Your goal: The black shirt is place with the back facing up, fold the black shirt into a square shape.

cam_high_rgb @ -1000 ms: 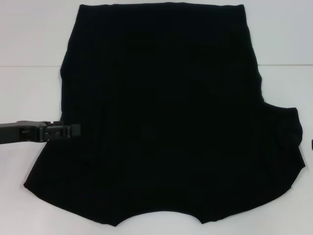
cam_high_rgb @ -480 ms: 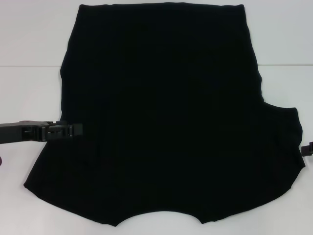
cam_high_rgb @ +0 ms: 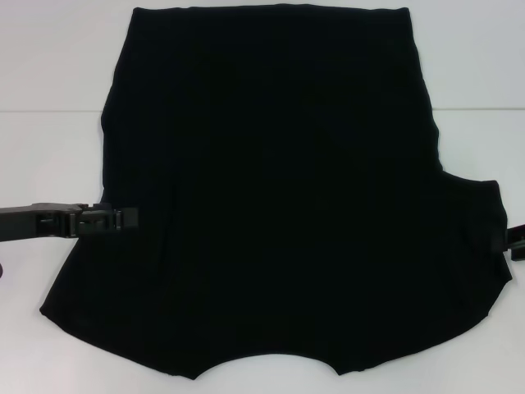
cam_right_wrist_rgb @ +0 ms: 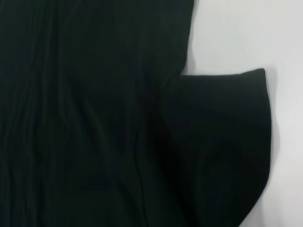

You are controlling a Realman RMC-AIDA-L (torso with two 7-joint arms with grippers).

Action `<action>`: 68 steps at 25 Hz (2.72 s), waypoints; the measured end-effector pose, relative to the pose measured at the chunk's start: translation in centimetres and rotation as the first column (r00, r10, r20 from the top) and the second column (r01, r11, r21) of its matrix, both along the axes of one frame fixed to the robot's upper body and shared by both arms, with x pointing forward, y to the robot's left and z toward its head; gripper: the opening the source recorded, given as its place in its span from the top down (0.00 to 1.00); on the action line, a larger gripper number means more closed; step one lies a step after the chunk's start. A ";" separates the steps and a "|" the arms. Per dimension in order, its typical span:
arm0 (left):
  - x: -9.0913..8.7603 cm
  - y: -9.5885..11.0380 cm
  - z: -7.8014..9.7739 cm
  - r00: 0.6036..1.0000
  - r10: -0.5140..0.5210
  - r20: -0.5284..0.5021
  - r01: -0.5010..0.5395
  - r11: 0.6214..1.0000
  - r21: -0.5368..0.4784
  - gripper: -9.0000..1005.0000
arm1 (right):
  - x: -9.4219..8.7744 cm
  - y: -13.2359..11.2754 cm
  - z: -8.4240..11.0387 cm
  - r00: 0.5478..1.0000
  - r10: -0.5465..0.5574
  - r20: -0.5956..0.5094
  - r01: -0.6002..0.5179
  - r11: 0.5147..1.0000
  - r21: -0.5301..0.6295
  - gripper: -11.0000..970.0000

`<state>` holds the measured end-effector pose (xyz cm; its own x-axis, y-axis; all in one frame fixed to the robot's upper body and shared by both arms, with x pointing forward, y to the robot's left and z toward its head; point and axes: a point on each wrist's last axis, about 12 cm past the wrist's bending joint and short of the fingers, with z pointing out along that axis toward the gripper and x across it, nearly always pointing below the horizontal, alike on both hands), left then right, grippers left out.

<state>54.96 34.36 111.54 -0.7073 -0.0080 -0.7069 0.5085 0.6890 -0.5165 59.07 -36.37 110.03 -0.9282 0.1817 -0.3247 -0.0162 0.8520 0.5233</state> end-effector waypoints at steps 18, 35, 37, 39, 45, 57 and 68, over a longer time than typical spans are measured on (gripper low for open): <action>0.0 0.1 0.0 1.000 0.016 0.012 -0.016 1.000 -0.002 0.27 | 1.0 1.8 -0.2 0.998 0.044 -0.041 -0.047 0.997 -0.065 0.90; 0.1 0.4 0.2 0.999 0.034 0.032 -0.033 0.999 -0.017 0.27 | 0.6 -1.7 0.7 0.997 -0.066 0.042 0.069 0.995 -0.071 0.96; 0.2 0.4 0.2 0.999 0.041 0.033 -0.040 0.999 -0.016 0.27 | 0.4 -2.4 0.7 0.993 -0.101 0.058 0.105 0.992 -0.067 0.96; 0.2 0.4 0.1 0.998 0.045 0.034 -0.045 0.999 -0.018 0.27 | 0.3 -2.9 0.7 0.989 -0.130 0.071 0.134 0.989 -0.058 0.96; 0.3 0.3 0.2 0.997 0.057 0.048 -0.055 0.998 -0.043 0.27 | 0.3 -3.2 1.0 0.979 -0.150 0.142 0.152 0.988 -0.006 0.96; 0.4 0.6 0.5 0.995 0.078 0.061 -0.074 0.995 -0.064 0.27 | 1.7 -0.8 2.3 0.969 -0.010 0.246 0.014 1.000 -0.012 0.96; 0.3 0.8 0.5 0.994 0.094 0.061 -0.089 0.993 -0.073 0.27 | 4.7 6.6 5.0 0.855 0.396 0.335 -0.310 0.908 -0.282 0.96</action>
<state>55.31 35.13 112.04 -0.6541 -0.1213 -0.7466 0.4789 0.6976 -0.5329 63.82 -29.74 115.08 -0.7151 -0.2472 -0.6539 -0.4955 0.8391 0.2247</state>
